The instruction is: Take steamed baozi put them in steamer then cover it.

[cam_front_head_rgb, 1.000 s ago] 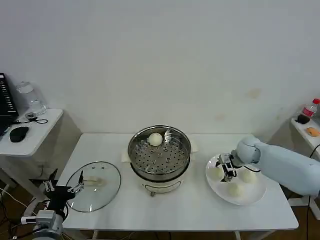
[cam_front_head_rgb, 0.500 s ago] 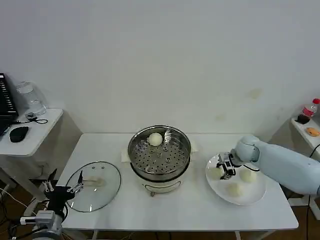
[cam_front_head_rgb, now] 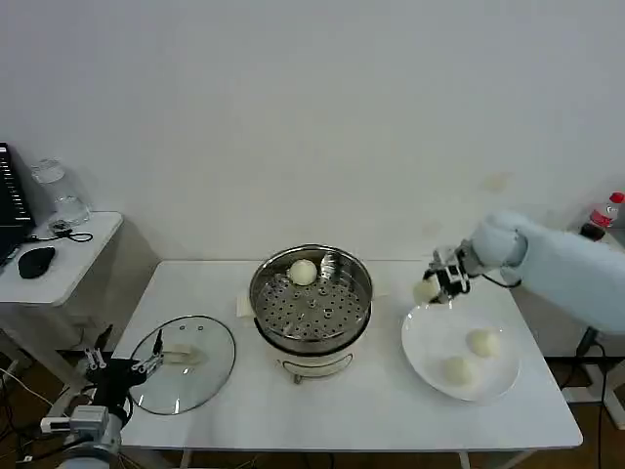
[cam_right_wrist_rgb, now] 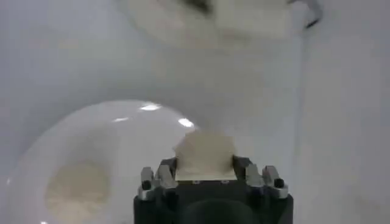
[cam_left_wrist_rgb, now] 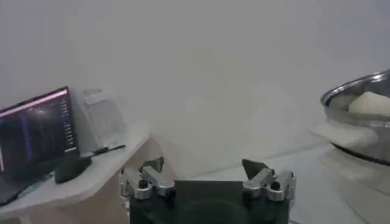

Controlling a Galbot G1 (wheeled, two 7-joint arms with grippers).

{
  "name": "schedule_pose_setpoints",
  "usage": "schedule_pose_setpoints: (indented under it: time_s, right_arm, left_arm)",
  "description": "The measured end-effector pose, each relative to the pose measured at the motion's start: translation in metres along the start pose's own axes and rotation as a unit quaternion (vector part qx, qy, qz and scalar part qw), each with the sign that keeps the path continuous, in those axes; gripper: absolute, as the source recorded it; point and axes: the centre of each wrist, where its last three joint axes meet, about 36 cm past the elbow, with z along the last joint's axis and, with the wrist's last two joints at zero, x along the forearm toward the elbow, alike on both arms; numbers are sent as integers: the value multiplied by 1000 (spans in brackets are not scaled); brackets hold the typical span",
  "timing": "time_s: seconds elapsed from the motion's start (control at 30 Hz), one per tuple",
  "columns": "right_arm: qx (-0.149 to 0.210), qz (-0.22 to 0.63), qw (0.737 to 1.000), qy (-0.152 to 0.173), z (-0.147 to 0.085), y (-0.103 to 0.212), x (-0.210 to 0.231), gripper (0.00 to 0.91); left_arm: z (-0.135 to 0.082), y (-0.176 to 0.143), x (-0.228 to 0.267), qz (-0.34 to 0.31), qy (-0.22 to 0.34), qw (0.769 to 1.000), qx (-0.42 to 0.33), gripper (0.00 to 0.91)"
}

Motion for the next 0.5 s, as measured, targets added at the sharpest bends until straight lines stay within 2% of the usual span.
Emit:
schedule_pose_setpoints:
  time_s: [0.2,0.5]
  right_arm:
    - [11,16,999,-29,-54,-29,23,635]
    - [26,-4,998,-61,-151,-53,4,635]
  left_arm:
    - [-2,-1,-3,0,-4,1000,0,907]
    - [-4,6,-6,-7,-7,1000,-4,907]
